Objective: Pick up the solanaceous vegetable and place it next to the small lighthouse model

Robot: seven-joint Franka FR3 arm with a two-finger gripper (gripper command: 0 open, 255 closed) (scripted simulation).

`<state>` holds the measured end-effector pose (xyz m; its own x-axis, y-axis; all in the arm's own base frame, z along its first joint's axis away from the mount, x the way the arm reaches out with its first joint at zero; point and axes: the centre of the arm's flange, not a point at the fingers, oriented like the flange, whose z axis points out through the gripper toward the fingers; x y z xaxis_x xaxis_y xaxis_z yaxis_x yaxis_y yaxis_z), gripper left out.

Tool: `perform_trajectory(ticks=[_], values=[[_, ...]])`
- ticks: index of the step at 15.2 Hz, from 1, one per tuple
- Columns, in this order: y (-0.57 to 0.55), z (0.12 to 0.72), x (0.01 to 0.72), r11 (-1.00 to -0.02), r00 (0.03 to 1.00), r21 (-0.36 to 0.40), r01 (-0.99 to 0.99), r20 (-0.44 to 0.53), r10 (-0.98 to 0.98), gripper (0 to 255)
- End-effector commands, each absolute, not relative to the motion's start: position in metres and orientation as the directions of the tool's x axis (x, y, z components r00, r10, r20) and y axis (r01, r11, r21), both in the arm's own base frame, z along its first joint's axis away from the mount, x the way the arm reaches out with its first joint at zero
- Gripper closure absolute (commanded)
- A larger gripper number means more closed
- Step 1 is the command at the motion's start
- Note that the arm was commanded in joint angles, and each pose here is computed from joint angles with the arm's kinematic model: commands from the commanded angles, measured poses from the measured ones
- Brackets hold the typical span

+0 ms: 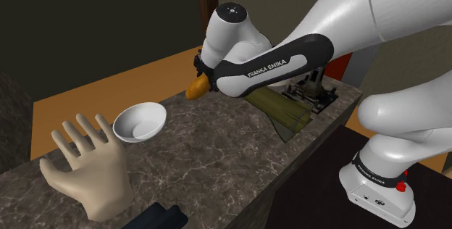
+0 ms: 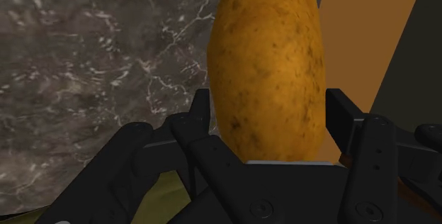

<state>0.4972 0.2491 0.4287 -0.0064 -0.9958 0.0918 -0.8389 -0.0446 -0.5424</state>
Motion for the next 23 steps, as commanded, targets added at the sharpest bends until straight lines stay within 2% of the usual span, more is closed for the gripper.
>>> perform_trajectory(ticks=[1, 23], values=[[0.248, 0.439, 0.498, -0.045, -0.006, -0.542, -0.839, 0.092, -0.996, 255], [0.248, 0.555, 0.498, -0.045, -0.006, -0.542, -0.839, 0.092, -0.996, 255]])
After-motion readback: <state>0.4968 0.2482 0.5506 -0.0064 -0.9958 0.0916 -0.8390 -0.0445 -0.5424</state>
